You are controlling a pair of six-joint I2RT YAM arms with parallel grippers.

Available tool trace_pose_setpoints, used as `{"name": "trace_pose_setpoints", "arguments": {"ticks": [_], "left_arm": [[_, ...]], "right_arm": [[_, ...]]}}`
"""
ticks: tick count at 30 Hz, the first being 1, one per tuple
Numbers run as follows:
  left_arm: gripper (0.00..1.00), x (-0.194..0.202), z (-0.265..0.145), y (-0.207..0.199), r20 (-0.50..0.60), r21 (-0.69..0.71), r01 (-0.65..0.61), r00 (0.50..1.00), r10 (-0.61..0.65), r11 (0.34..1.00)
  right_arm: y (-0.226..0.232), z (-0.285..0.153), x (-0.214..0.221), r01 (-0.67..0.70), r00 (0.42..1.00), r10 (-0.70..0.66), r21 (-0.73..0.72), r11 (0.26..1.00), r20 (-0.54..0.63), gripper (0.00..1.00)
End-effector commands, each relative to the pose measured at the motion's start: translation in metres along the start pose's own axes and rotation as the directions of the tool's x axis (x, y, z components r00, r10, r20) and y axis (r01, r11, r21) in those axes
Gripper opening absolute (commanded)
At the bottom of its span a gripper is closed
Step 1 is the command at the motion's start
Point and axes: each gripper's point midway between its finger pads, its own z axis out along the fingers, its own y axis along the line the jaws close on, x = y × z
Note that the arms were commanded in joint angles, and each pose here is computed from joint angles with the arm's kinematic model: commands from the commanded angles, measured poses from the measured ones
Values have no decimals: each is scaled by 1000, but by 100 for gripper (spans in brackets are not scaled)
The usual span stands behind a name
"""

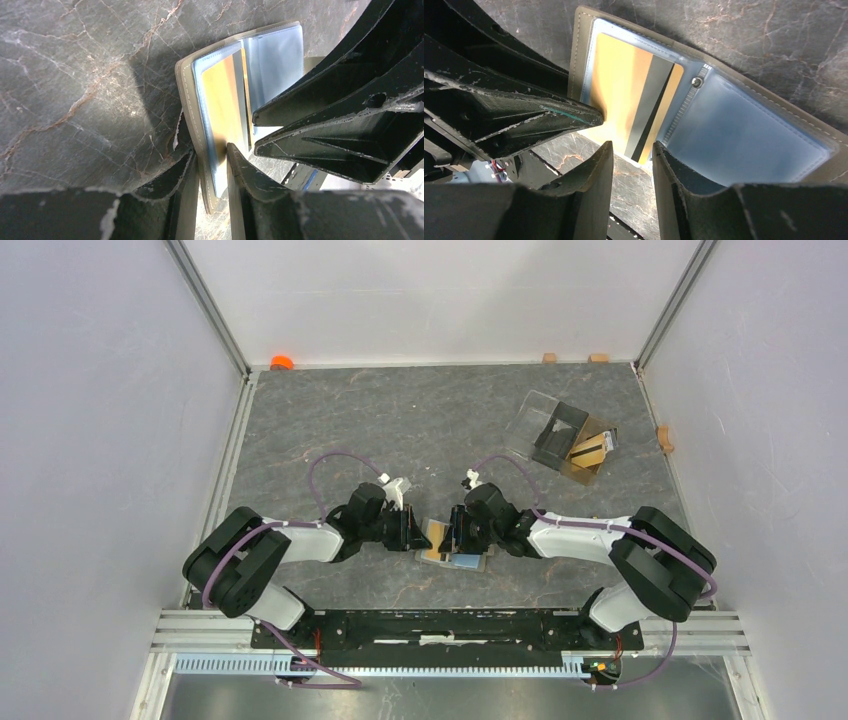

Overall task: Put the credit cards into the card holder
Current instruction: Insert the credit card into the card holder.

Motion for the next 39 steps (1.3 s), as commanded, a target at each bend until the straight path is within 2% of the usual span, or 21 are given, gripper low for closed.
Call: {"name": "trace_pose_setpoints", "arguments": {"ticks": [1, 9, 18, 24, 29, 39], "left_arm": [[33, -8, -3, -11, 34, 42, -1, 999, 0, 999], [33, -7, -2, -12, 29, 50, -2, 1000, 1, 999], [32, -6, -3, -14, 32, 57, 0, 999, -1, 998], [12, -6, -5, -10, 47, 41, 13, 999, -15, 999], [8, -5, -5, -10, 50, 44, 19, 999, -21, 999], [7, -4, -5, -9, 52, 42, 24, 998, -26, 999]], "right_arm": [[-1, 0, -4, -3, 1000, 2, 15, 1000, 29, 40], [10, 5, -1, -5, 1000, 5, -42, 999, 14, 37], [31, 4, -15, 31, 998, -25, -101, 994, 57, 31], [10, -15, -26, 59, 991, -61, 24, 998, 123, 35], [-17, -31, -27, 43, 988, -64, 141, 989, 143, 38], [-41, -50, -24, -13, 982, -23, 191, 981, 189, 38]]}}
